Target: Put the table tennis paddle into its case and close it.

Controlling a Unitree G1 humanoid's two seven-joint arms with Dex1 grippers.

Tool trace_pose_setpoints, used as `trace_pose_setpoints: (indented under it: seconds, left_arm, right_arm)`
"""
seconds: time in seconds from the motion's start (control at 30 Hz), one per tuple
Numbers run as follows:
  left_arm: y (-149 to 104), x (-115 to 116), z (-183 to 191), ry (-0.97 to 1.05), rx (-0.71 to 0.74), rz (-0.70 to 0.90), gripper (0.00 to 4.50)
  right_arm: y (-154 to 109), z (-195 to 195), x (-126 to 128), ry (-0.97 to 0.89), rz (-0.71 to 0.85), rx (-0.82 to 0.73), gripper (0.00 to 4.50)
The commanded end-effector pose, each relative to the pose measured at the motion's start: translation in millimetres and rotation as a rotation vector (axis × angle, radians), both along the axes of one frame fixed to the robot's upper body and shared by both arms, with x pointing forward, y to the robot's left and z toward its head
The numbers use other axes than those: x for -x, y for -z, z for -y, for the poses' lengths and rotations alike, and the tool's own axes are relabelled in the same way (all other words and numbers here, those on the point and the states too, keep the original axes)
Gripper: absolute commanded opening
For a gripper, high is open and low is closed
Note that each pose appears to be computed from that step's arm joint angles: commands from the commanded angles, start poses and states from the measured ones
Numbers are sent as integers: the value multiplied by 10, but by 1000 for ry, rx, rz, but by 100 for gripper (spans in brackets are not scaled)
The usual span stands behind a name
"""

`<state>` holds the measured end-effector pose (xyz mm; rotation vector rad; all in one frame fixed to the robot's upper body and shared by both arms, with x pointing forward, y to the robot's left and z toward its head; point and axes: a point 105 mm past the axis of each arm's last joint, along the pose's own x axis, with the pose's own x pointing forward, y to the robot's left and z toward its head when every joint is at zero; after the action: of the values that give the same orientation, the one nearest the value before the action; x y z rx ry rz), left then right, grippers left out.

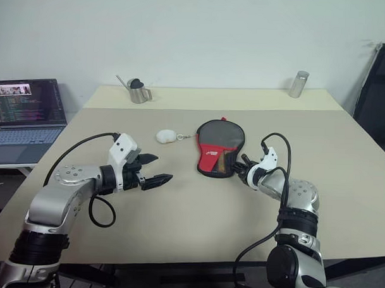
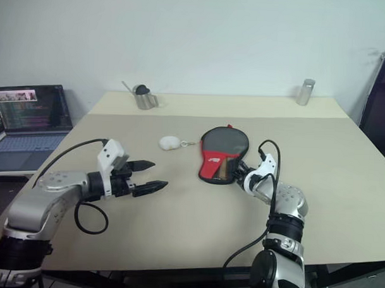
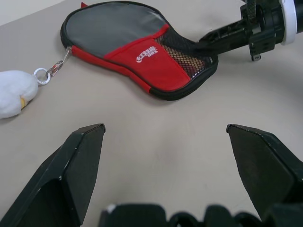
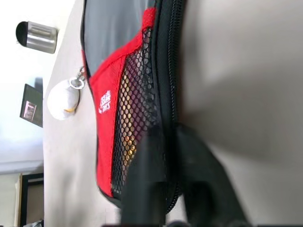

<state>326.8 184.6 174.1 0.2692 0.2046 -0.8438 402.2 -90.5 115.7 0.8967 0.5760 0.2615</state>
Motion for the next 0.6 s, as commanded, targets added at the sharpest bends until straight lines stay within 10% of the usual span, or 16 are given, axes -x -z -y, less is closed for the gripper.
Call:
trace_pose_setpoints:
  seconds: [0.03,0.6]
  left_arm:
    - [-116,-30,-6,-1,-11,55,450]
    - [-50,-67,-6,9,-29,45,450]
  right_arm:
    - [-35,-67,4,-21,15,-8,1]
    - [-332,-87,417,-278,94,90,1]
